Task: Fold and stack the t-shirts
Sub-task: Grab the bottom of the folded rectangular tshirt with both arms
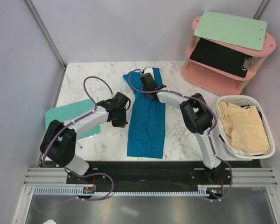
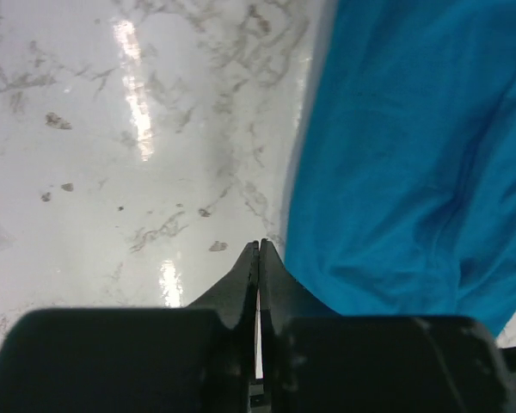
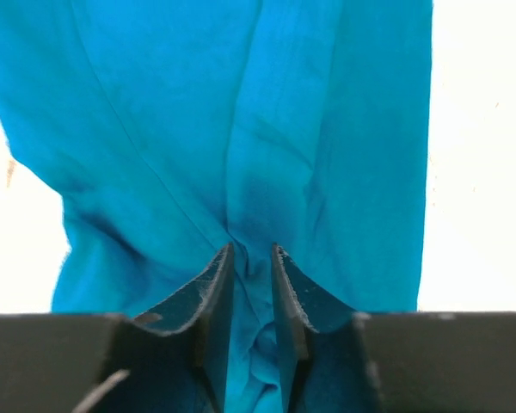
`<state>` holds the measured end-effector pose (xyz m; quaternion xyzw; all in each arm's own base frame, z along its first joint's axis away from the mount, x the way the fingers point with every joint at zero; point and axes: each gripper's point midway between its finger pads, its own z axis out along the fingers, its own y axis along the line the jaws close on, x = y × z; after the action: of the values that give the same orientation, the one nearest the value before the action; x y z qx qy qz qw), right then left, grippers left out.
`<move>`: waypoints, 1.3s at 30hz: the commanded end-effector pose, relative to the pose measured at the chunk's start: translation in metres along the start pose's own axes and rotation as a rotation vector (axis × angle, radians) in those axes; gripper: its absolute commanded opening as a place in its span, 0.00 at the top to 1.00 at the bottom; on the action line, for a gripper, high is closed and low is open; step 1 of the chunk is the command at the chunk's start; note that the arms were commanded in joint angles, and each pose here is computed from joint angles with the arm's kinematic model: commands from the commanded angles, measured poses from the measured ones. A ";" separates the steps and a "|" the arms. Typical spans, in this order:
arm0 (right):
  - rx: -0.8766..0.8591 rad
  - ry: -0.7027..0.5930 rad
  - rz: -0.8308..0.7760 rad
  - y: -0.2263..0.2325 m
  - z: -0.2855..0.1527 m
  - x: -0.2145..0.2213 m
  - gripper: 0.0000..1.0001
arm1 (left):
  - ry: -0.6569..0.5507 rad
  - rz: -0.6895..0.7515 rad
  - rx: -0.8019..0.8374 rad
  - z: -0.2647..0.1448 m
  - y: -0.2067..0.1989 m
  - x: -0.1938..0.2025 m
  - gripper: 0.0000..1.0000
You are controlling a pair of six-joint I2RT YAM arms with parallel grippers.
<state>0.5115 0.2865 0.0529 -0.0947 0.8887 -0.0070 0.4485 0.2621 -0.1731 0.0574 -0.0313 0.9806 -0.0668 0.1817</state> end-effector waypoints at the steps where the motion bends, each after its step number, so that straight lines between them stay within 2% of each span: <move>1: -0.049 -0.168 0.078 0.002 -0.020 -0.072 0.73 | -0.090 0.021 0.123 -0.017 -0.046 -0.022 0.98; 2: -0.040 -0.155 0.083 -0.002 -0.010 -0.067 0.75 | -0.087 0.044 0.141 -0.017 -0.058 -0.019 0.98; 4: -0.067 -0.165 0.104 0.001 -0.002 -0.084 0.91 | -0.051 0.059 0.132 -0.004 -0.067 -0.011 0.98; 5: -0.052 -0.097 0.094 -0.003 0.019 -0.062 0.99 | -0.043 0.076 0.136 -0.002 -0.075 -0.007 0.98; 6: -0.074 -0.132 0.111 0.000 0.019 -0.084 1.00 | -0.014 0.075 0.124 0.008 -0.078 0.001 0.98; 8: -0.060 -0.090 0.101 -0.004 0.042 -0.069 1.00 | 0.003 0.086 0.136 0.014 -0.088 0.008 0.98; 9: -0.069 -0.112 0.110 -0.003 0.044 -0.080 1.00 | 0.009 0.086 0.132 0.018 -0.089 0.010 0.98; 13: -0.076 -0.092 0.107 -0.003 0.069 -0.069 1.00 | 0.065 0.065 0.096 0.035 -0.084 0.026 0.98; 28: -0.051 -0.015 0.124 -0.025 0.101 -0.038 1.00 | 0.163 -0.003 0.069 0.027 -0.053 0.084 0.98; 35: -0.118 -0.019 0.119 -0.018 0.097 -0.041 1.00 | 0.156 -0.001 0.068 0.024 -0.051 0.096 0.98; 36: -0.142 -0.075 0.134 -0.016 0.084 -0.064 1.00 | 0.155 0.005 0.066 0.026 -0.053 0.095 0.98; 38: -0.153 -0.076 0.140 -0.016 0.075 -0.060 1.00 | 0.148 0.027 0.072 0.025 -0.057 0.091 0.98; 39: -0.167 -0.136 0.159 -0.016 0.056 -0.086 1.00 | 0.130 0.031 0.083 0.022 -0.062 0.086 0.98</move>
<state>0.6144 0.2840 0.0329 -0.0636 0.8818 0.0707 0.4620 0.1980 -0.2410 0.0149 -0.0078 0.9850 -0.1157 0.1278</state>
